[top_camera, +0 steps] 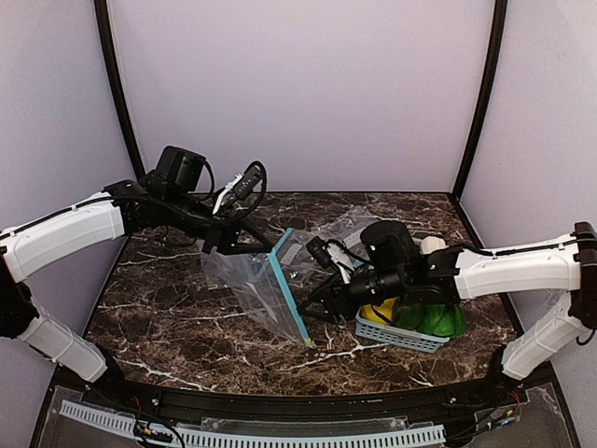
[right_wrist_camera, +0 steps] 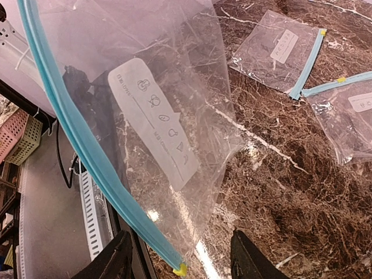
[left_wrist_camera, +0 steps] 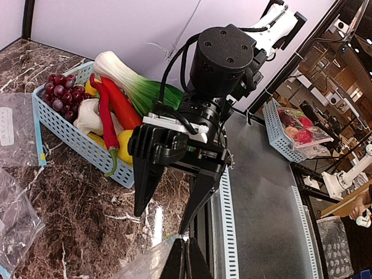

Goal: Place the food in the zip-top bag and seal the zipper
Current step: Pass from the left arm to the right

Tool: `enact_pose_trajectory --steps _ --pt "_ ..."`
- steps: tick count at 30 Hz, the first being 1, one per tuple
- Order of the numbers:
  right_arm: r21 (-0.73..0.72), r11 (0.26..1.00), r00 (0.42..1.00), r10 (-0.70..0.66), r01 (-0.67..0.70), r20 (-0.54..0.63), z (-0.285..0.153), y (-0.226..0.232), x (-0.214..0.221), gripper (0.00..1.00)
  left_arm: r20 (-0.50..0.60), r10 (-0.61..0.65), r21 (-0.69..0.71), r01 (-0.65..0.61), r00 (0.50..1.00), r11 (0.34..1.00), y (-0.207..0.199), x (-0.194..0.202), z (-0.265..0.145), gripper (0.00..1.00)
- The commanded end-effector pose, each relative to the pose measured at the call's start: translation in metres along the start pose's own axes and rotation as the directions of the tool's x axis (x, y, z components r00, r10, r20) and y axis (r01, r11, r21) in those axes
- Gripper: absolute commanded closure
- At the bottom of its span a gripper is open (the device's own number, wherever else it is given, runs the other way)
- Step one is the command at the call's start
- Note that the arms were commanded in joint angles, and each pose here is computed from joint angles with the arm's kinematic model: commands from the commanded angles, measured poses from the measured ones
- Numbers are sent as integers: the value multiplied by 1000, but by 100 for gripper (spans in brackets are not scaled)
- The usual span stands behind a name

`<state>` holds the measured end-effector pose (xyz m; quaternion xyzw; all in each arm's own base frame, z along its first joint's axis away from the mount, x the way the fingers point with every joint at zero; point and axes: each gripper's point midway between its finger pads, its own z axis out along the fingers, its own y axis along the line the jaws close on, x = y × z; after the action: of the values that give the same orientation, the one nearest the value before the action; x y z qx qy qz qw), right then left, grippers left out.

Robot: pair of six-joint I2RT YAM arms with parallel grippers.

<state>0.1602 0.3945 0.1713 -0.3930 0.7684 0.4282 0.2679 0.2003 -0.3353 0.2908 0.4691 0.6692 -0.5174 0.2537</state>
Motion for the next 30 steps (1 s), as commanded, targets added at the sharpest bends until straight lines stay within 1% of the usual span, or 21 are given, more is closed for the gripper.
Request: enact_pose_trajectory --steps 1,20,30 --pt "-5 1000 999 -15 16 29 4 3 -8 44 -10 6 25 -6 1000 1000 -8 3 0 99" --pt "2 1000 1000 -16 16 20 10 0 -6 46 -11 9 29 -9 1000 1000 -9 3 -1 99" --pt "5 999 999 -38 37 32 13 0 -14 49 -11 12 37 -12 1000 999 -11 3 0 99"
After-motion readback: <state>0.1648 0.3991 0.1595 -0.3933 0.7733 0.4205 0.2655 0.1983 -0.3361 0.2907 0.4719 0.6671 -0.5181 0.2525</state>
